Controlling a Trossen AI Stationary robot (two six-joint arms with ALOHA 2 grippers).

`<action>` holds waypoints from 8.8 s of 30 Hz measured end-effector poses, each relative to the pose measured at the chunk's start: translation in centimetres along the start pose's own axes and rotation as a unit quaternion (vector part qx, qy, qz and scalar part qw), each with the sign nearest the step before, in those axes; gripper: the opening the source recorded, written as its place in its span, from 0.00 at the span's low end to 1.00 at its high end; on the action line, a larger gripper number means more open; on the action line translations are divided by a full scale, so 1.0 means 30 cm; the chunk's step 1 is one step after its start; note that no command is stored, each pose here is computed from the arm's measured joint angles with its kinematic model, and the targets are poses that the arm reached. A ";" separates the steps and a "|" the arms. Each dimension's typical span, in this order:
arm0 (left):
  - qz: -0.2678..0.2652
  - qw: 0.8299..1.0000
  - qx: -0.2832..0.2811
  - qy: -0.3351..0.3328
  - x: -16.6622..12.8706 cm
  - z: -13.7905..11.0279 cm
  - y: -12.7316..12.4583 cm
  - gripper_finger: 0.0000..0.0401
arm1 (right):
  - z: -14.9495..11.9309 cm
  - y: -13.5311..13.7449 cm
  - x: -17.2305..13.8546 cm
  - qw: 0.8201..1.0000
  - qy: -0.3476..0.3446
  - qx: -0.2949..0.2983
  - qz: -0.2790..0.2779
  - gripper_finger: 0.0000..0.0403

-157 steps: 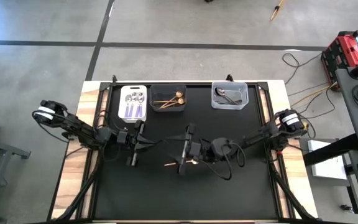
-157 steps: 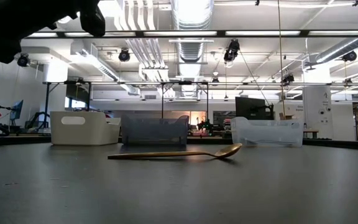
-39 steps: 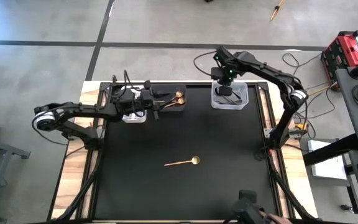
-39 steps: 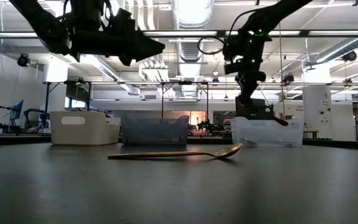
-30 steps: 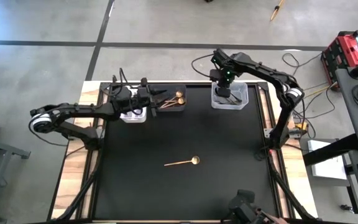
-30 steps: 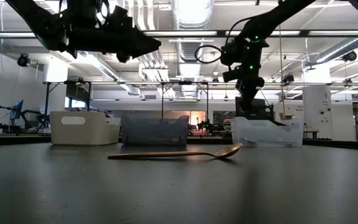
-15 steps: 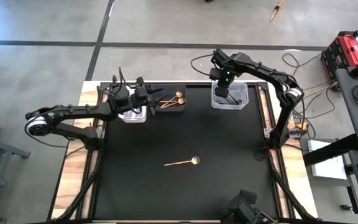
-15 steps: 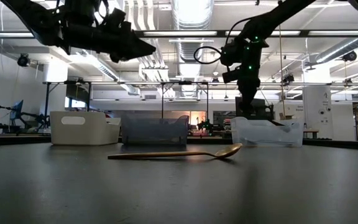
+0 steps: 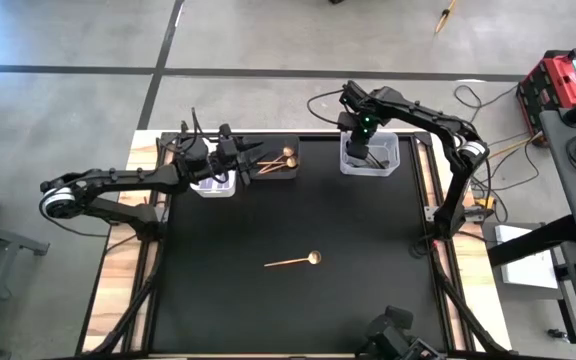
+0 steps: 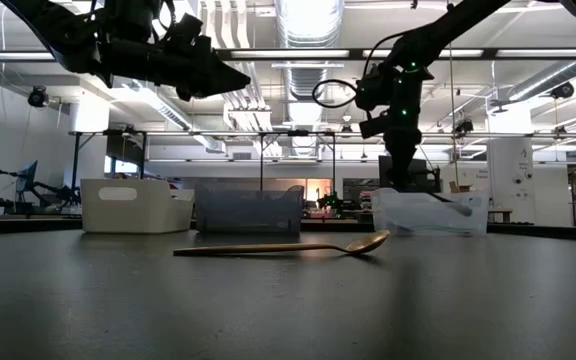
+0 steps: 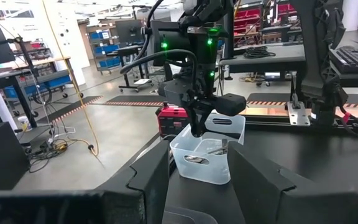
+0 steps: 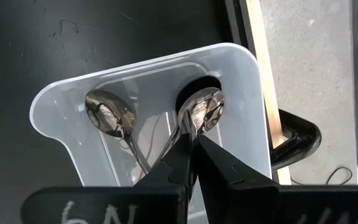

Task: Sort silverware by color (type)
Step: Put the black spoon into the transparent bin

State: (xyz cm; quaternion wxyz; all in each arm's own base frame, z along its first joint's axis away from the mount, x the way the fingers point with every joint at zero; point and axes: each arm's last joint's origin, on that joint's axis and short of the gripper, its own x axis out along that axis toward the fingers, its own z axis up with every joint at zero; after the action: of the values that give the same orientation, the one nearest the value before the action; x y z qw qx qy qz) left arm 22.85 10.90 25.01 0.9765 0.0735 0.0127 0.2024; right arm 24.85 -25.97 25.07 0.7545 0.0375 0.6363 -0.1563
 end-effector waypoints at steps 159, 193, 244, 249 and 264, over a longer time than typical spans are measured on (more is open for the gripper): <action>0.040 0.987 0.033 -0.151 0.002 0.094 -0.029 0.36 | -0.013 -0.020 0.091 0.984 -0.069 -0.035 -0.162 0.03; 0.156 0.977 0.060 -0.130 -0.009 0.101 -0.003 0.36 | -0.047 0.004 0.102 0.993 -0.027 -0.015 -0.111 0.03; 0.157 0.977 0.063 -0.131 -0.009 0.102 -0.003 0.36 | -0.043 0.015 0.218 0.998 -0.010 -0.026 -0.051 0.03; 0.157 0.977 0.063 -0.131 -0.009 0.102 -0.003 0.36 | -0.043 0.014 0.218 0.999 -0.010 -0.016 -0.051 0.03; 0.155 0.973 0.010 -0.171 -0.016 0.122 0.001 0.36 | -0.041 0.013 0.218 0.998 -0.012 -0.027 -0.054 0.03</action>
State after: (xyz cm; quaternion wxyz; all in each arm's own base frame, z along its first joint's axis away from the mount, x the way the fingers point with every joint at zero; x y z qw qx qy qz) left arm 22.60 10.22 28.63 0.9202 0.1178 -0.1636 0.3357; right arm 24.72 -26.51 18.44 0.7535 -0.0190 0.6321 -0.1797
